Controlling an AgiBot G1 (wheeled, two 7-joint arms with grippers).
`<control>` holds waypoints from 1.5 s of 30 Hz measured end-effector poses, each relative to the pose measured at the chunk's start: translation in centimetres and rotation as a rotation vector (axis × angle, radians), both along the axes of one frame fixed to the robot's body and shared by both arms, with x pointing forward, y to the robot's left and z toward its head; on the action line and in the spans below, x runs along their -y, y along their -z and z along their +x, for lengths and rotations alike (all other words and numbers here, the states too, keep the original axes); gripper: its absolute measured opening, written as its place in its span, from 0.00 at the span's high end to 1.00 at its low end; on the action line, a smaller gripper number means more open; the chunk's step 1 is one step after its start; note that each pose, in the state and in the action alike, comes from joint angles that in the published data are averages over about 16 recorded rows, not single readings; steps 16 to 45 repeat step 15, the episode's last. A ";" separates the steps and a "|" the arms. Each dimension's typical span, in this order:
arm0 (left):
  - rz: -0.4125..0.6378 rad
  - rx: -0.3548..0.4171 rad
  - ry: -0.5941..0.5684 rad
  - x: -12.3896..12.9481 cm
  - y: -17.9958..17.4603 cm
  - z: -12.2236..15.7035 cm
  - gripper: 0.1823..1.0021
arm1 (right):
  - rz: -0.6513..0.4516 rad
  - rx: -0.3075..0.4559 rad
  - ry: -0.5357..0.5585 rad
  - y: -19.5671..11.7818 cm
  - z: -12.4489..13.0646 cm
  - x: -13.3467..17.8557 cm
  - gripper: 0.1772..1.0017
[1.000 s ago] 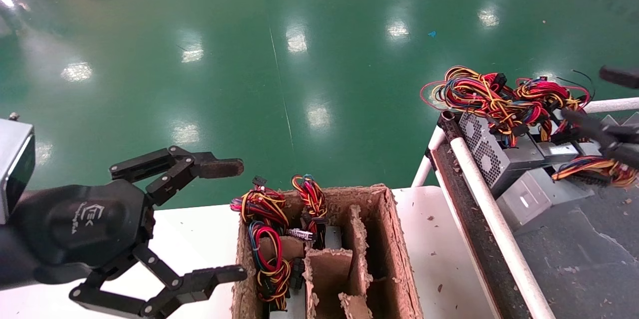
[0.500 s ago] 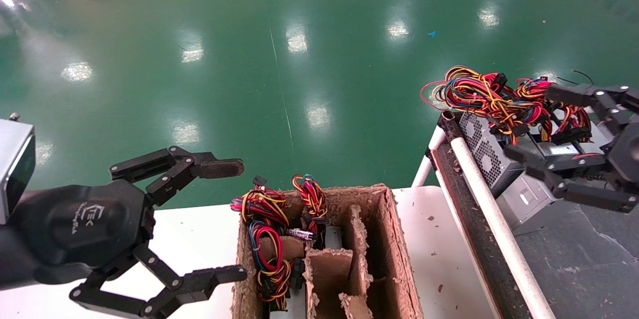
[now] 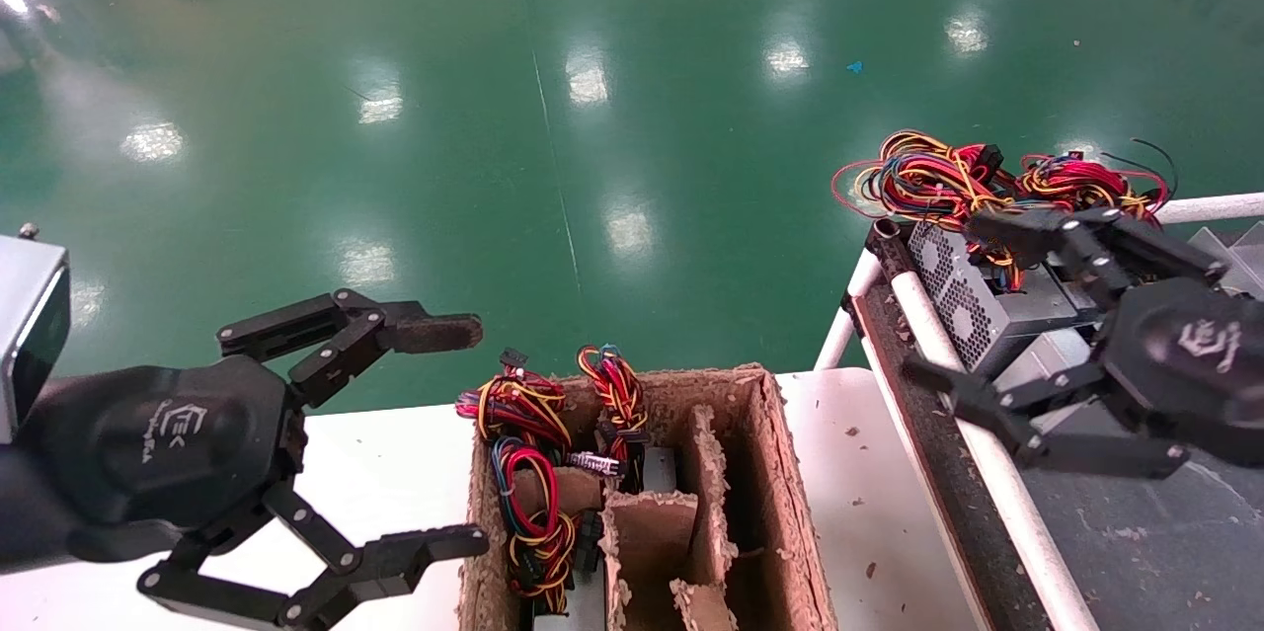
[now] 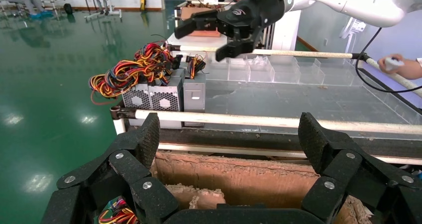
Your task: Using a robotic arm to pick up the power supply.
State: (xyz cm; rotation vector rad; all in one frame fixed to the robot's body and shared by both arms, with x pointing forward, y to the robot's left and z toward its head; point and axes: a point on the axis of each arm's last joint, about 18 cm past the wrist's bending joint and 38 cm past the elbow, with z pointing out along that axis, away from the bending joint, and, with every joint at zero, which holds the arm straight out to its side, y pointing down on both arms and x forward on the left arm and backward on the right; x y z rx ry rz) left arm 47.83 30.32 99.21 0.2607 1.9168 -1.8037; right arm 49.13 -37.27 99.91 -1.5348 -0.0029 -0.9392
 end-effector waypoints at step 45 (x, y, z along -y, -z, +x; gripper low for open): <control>0.000 0.000 0.000 0.0 0.0 0.0 0.00 | -0.022 -0.057 -0.166 0.4 -0.5 -3.3 0.00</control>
